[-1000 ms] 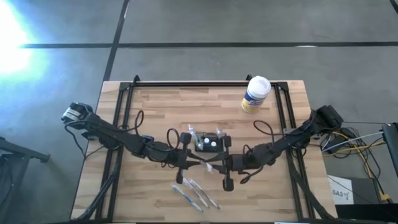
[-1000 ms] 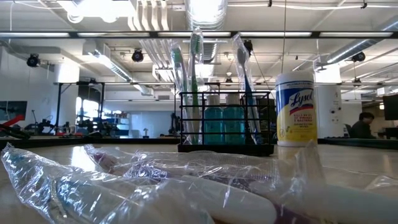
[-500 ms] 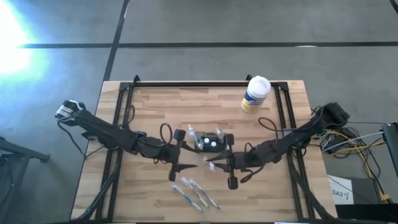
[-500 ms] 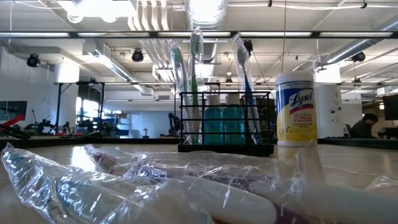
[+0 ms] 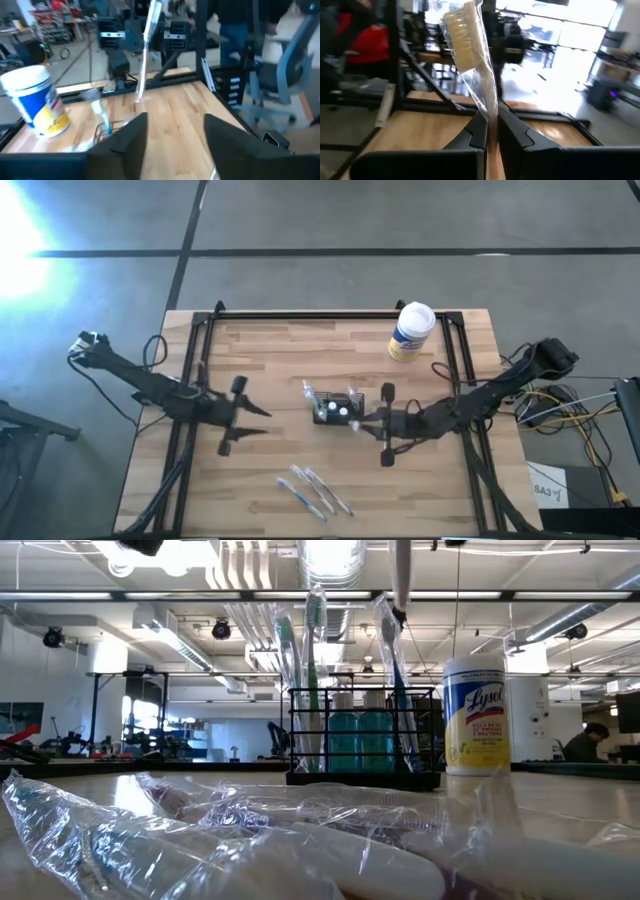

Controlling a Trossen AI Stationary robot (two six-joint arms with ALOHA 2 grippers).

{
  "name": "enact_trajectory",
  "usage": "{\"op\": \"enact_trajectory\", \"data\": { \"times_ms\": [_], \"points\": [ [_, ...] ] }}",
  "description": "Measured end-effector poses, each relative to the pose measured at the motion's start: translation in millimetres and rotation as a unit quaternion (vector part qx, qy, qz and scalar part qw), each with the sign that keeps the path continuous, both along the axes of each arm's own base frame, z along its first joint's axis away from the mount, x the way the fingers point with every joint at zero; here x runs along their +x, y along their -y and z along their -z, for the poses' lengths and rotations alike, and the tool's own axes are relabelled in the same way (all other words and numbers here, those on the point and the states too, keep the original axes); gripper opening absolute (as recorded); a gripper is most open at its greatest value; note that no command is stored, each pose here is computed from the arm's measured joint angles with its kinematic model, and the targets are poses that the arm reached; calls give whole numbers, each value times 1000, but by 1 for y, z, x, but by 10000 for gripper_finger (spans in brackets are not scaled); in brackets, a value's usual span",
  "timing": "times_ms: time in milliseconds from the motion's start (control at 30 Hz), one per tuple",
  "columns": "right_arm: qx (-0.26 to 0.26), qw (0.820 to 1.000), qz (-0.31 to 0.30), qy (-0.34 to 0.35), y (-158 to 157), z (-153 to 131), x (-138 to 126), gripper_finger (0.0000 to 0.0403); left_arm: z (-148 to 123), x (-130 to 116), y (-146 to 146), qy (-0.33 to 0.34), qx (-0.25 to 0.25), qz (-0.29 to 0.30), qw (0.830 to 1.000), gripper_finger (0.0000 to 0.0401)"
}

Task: Pick & Place toothbrushing station
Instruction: Put the orange toothbrush into the black mesh organizer

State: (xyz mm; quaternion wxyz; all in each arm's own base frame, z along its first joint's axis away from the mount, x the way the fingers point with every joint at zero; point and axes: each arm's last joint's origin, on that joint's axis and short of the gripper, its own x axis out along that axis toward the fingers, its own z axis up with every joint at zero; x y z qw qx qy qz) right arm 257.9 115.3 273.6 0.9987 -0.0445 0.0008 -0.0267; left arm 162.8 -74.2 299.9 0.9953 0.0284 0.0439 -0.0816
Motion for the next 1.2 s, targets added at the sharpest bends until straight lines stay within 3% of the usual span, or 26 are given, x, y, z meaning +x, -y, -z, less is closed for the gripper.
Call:
{"op": "enact_trajectory", "data": {
  "times_ms": [200, 267, 400, 600, 800, 1100, 1200],
  "points": [
    [8, 997, 81, -19, 14, 20, -15, 18, 56, -31, -17, 48, -52, -26, 997, 35],
    [7, 993, 115, -18, 17, 26, -17, 18, 70, -38, -21, 67, -63, -25, 995, 13],
    [19, 989, 148, 9, 20, 36, -19, 18, 86, -46, -25, 101, -83, -24, 991, 19],
    [37, 987, 149, 39, 21, 55, -20, 18, 91, -51, -28, 115, -88, -23, 989, 18],
    [30, 988, 150, 17, 16, 75, -11, 18, 90, -51, -27, 116, -88, -18, 989, 17],
    [1, 979, 202, -15, 13, 99, -1, 18, 90, -51, -27, 113, -87, -18, 990, 19],
    [14, 979, 203, -18, 13, 104, 0, 18, 90, -51, -27, 113, -88, -18, 990, 16]
  ]
}}
